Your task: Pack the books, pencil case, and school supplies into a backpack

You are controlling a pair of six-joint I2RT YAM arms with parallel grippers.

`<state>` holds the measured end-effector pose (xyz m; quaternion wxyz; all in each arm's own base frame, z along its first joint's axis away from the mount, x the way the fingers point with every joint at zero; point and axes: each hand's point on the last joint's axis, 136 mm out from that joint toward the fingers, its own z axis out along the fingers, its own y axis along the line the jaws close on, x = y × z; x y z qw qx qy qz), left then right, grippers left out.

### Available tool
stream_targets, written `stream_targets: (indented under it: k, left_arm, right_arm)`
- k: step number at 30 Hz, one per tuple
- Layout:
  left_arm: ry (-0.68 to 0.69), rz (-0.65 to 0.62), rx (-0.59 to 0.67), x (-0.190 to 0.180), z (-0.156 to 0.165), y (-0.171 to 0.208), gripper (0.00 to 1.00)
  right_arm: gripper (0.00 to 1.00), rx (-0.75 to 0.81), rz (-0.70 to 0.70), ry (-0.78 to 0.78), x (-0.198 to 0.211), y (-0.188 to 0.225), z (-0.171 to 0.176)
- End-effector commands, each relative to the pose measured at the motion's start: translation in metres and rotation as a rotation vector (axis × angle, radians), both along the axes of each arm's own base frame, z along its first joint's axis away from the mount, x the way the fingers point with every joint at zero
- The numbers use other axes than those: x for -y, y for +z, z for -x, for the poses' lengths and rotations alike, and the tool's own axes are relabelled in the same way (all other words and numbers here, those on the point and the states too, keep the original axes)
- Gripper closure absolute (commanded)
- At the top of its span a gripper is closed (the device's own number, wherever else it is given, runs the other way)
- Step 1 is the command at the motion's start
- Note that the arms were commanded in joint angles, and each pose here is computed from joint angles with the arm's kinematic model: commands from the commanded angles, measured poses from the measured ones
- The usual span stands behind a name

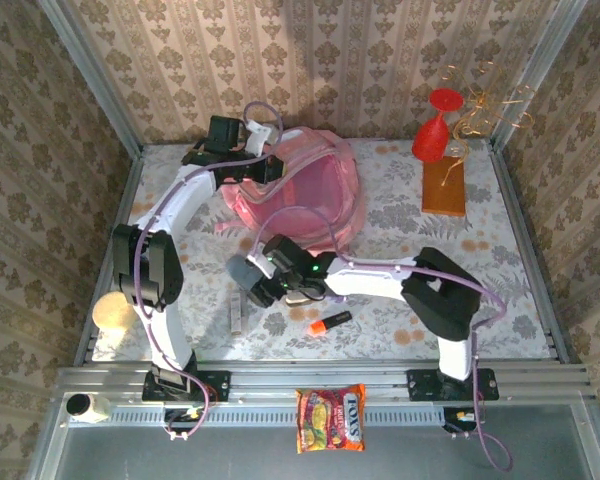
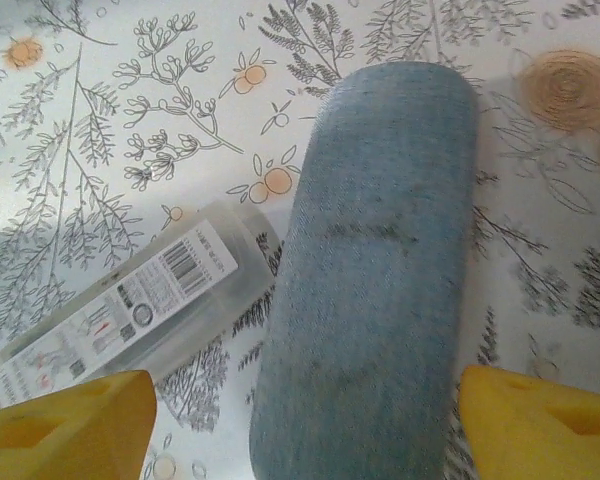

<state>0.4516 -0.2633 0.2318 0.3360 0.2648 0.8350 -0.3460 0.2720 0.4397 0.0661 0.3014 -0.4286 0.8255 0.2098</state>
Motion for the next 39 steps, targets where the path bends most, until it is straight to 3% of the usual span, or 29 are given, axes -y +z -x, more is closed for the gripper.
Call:
stream_targets:
  k: [1,7,13,18,20,22,29,36,39]
  left_arm:
    - [-0.05,0.077,0.09,0.008,-0.001,0.04,1.0]
    - [-0.041,0.073,0.085,0.007,-0.003,0.035,1.0]
    - [-0.038,0.069,0.09,0.006,-0.003,0.034,1.0]
    - [-0.032,0.064,0.086,0.006,-0.004,0.029,1.0]
    - [-0.025,0.064,0.09,0.006,-0.005,0.031,1.0]
    - [-0.018,0.078,0.091,0.005,-0.006,0.035,1.0]
    - [0.037,0.22,0.077,0.001,-0.017,0.067,1.0]
    - [0.023,0.263,0.075,0.005,-0.017,0.076,1.0]
    - [0.009,0.273,0.077,0.007,-0.015,0.083,1.0]
  right_arm:
    - [0.17,-0.006,0.069,-0.043,0.004,-0.017,-0.008]
    - [0.2,-0.023,0.14,-0.085,0.007,-0.041,-0.016]
    - [0.26,-0.033,0.121,-0.11,0.004,-0.043,-0.019]
    - [0.46,-0.044,0.079,-0.137,0.003,-0.036,-0.024]
    - [0.57,-0.04,0.039,-0.145,0.006,-0.022,-0.027]
    - [0.61,-0.041,-0.012,-0.156,0.01,-0.002,-0.029]
    - [0.65,-0.126,-0.28,-0.282,0.055,0.068,-0.041]
    - [0.67,-0.199,-0.395,-0.507,0.111,0.074,-0.09]
    - [0.67,-0.232,-0.372,-0.634,0.13,0.069,-0.123]
